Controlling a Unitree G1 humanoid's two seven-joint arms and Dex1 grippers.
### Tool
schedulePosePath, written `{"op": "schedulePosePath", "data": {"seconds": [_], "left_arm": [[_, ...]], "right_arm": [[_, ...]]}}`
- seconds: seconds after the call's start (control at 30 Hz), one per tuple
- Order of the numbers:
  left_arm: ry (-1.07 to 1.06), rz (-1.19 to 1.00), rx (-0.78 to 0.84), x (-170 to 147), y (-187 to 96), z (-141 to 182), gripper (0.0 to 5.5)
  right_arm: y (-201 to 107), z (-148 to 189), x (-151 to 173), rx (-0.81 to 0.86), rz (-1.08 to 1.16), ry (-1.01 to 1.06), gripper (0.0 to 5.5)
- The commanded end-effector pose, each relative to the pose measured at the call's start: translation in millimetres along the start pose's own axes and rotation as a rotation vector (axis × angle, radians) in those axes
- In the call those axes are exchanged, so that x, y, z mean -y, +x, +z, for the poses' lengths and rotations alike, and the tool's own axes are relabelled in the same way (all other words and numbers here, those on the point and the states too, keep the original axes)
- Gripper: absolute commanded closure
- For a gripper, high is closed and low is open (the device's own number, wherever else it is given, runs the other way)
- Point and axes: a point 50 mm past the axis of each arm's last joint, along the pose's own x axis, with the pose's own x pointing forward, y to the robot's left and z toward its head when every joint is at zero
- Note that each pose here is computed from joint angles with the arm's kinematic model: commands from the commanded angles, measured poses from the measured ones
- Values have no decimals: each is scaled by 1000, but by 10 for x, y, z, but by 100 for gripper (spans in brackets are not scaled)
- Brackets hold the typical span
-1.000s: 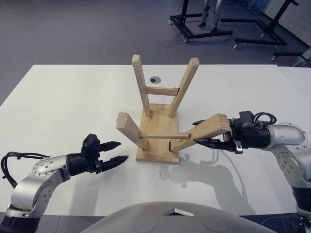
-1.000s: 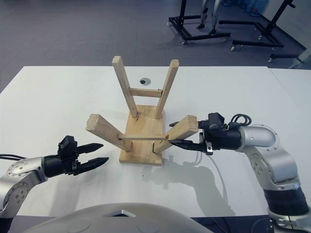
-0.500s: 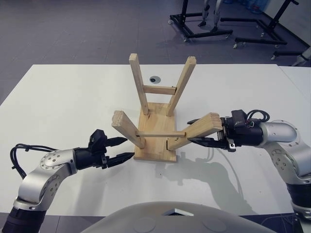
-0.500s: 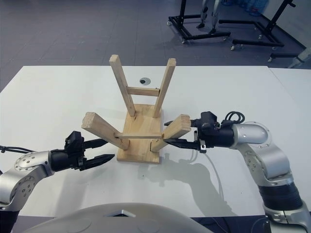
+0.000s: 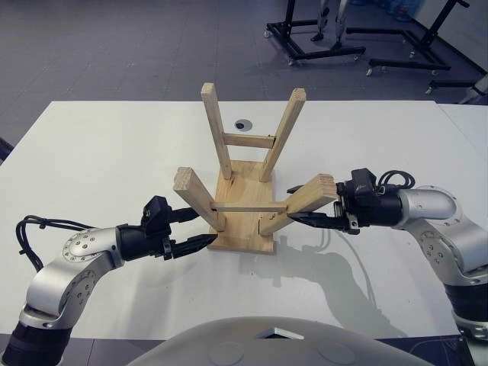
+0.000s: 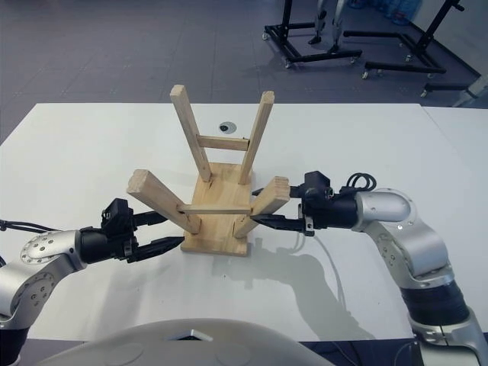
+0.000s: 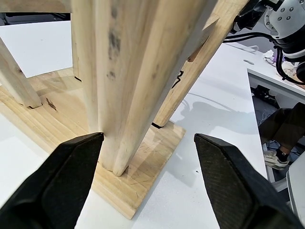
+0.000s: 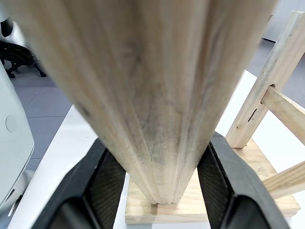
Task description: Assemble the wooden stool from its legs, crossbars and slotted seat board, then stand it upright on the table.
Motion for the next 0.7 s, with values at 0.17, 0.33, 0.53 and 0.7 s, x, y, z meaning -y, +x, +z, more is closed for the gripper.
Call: {"op": "schedulePosePath", "data": {"seconds": [0.17, 0.33, 0.53, 0.7], "left_arm": [[15, -85, 9, 112, 50, 76, 202], [-32, -122, 140, 189, 61, 204, 202], [-77, -155, 220, 283, 22, 288, 202], [-89, -136, 230, 342, -58, 250, 202]], "right_arm": [[93, -86, -21, -33, 16, 59, 346], [122, -85, -31, -27, 12, 46, 346], [130, -75, -24, -15, 8, 47, 346], [149, -30, -17, 0, 2, 25, 346]]}}
